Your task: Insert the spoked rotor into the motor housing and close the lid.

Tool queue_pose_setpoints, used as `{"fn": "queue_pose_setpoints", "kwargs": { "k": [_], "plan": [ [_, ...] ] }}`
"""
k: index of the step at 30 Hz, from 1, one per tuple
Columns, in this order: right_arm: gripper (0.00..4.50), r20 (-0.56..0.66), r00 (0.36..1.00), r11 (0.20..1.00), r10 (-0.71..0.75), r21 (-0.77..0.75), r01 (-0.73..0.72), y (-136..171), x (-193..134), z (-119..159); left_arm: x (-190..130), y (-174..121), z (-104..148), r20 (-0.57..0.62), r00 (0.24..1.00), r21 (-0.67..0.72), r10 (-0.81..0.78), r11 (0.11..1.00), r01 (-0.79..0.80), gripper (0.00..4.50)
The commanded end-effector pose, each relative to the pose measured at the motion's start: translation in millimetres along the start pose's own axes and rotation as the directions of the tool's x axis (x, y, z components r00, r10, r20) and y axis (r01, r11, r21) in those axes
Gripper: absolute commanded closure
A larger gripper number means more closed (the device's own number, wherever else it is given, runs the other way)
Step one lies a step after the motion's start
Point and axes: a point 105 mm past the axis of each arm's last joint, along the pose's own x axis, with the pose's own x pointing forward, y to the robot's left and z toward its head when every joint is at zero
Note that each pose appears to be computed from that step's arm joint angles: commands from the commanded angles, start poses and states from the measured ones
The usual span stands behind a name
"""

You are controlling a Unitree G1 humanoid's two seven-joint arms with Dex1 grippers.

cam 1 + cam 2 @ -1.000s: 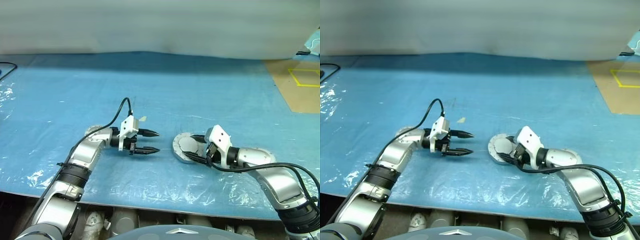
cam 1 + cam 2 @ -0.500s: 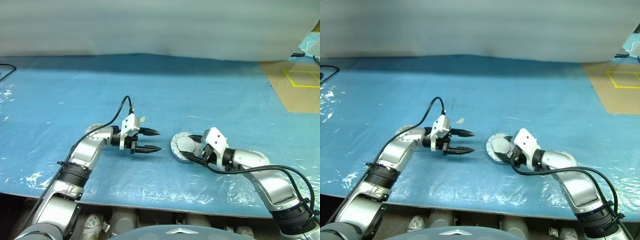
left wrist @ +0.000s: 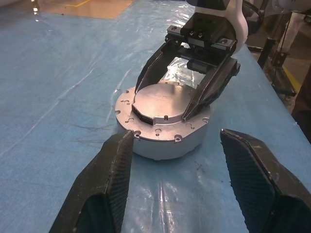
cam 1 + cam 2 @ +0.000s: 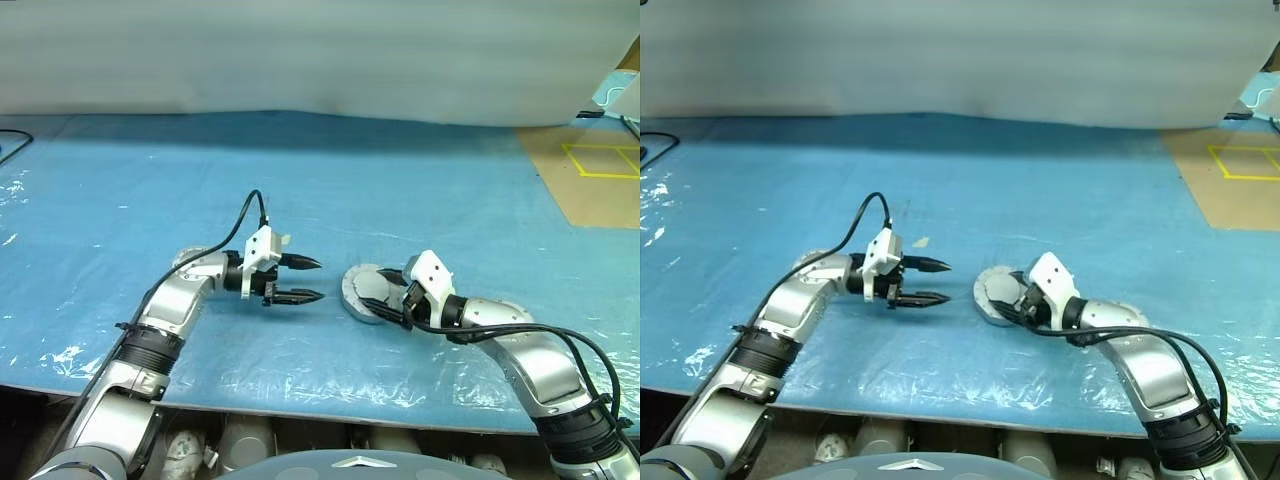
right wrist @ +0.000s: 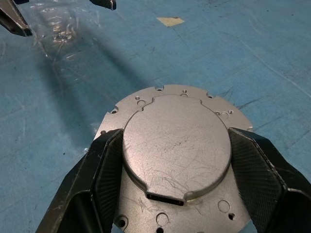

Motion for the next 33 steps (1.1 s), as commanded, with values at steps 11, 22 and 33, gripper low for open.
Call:
{"fn": "queue_pose_setpoints", "kwargs": {
  "k": [11,22,33],
  "plan": [
    [1.53,-0.183,0.982,0.998,-0.035,0.051,0.045,-5,-4,-44,30,18,2,0.037,0.999,-0.019,0.038,0.999,-0.038,2.43],
    [1.53,-0.179,0.983,0.997,-0.05,0.053,0.06,-4,-8,-44,36,21,-13,0.005,0.999,-0.019,0.031,0.999,-0.031,4.49],
    [1.53,-0.181,0.982,0.997,-0.045,0.053,0.055,-3,-8,-45,51,8,-14,0.016,1.0,0.003,-0.016,1.0,0.016,4.49]
  ]
}}
